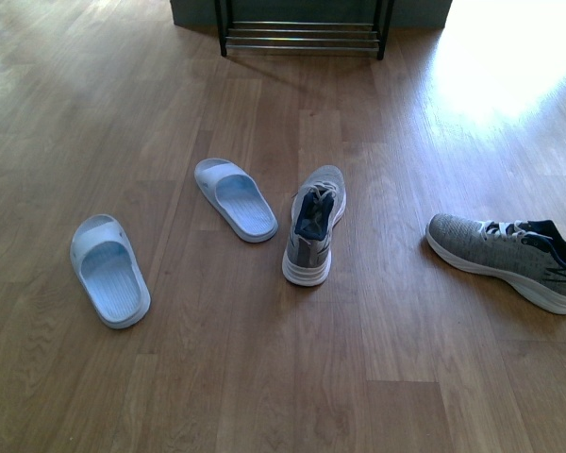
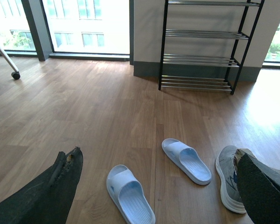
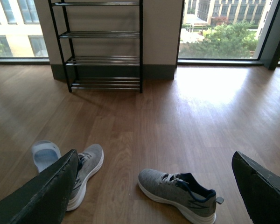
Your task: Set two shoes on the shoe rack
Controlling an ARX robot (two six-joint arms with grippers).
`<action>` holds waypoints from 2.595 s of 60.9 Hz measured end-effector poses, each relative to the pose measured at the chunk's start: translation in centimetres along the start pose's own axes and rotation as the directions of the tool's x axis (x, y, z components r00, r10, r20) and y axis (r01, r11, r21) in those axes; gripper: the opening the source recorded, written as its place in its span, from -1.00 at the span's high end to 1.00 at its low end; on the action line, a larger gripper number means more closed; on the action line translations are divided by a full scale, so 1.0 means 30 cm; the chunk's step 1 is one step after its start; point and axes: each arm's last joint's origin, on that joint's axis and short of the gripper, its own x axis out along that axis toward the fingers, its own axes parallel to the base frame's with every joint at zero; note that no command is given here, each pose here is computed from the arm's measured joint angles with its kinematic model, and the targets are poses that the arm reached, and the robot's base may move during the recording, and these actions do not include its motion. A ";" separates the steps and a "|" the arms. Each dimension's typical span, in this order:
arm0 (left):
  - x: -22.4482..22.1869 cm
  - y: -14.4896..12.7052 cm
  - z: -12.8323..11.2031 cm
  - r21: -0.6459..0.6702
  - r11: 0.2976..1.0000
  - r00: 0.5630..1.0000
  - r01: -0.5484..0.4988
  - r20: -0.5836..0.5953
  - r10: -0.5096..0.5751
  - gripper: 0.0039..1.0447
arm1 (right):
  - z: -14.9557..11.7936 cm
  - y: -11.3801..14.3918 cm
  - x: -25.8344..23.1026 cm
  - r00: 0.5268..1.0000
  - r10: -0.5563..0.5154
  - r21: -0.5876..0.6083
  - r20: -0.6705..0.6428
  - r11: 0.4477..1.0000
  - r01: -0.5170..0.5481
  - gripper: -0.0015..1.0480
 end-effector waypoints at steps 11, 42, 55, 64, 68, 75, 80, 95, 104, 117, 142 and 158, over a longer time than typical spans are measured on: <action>0.000 0.000 0.000 0.000 1.000 1.000 0.000 0.000 0.000 -0.83 | 0.000 0.000 0.000 1.000 0.000 0.000 0.000 1.000 0.000 -0.82; 0.000 0.000 0.000 0.000 1.000 1.000 0.000 0.000 0.000 -0.83 | 0.000 0.000 0.000 1.000 0.000 0.000 0.000 1.000 0.000 -0.82; 0.000 0.000 0.000 0.000 1.000 1.000 0.000 0.000 0.000 -0.83 | 0.000 0.000 0.000 1.000 0.000 0.000 0.000 1.000 0.000 -0.82; 0.000 0.000 0.000 0.000 1.000 1.000 0.000 0.000 0.000 -0.83 | 0.000 0.000 0.000 1.000 0.000 0.000 0.000 1.000 0.000 -0.82; 0.000 0.000 0.000 0.000 1.000 1.000 0.000 0.000 0.000 -0.83 | 0.000 0.000 0.000 1.000 0.000 0.000 0.000 1.000 0.000 -0.82; 0.000 0.000 0.000 0.000 1.000 1.000 0.000 0.000 0.000 -0.83 | 0.000 0.000 0.000 1.000 0.000 0.000 0.000 1.000 0.000 -0.82; 0.000 0.000 0.000 0.000 1.000 1.000 0.000 0.000 0.000 -0.83 | 0.000 0.000 0.000 1.000 0.000 0.000 0.000 1.000 0.000 -0.82; 0.000 0.000 0.000 0.000 1.000 1.000 0.000 0.000 0.000 -0.83 | 0.000 0.000 0.000 1.000 0.000 0.000 0.000 1.000 0.000 -0.82; 0.000 0.000 0.000 0.000 1.000 1.000 0.000 0.000 0.000 -0.83 | 0.000 0.000 0.000 1.000 0.000 0.000 0.000 1.000 0.000 -0.82; 0.000 0.000 0.000 0.000 1.000 1.000 0.000 0.000 0.000 -0.83 | 0.000 0.000 0.000 1.000 0.000 0.000 0.000 1.000 0.000 -0.82; 0.000 0.000 0.000 0.000 1.000 1.000 0.000 0.000 0.000 -0.83 | 0.000 0.000 0.000 1.000 0.000 0.000 0.000 1.000 0.000 -0.82; 0.000 0.000 0.000 0.000 1.000 1.000 0.000 0.000 0.000 -0.83 | 0.000 0.000 0.000 1.000 0.000 0.000 0.000 1.000 0.000 -0.82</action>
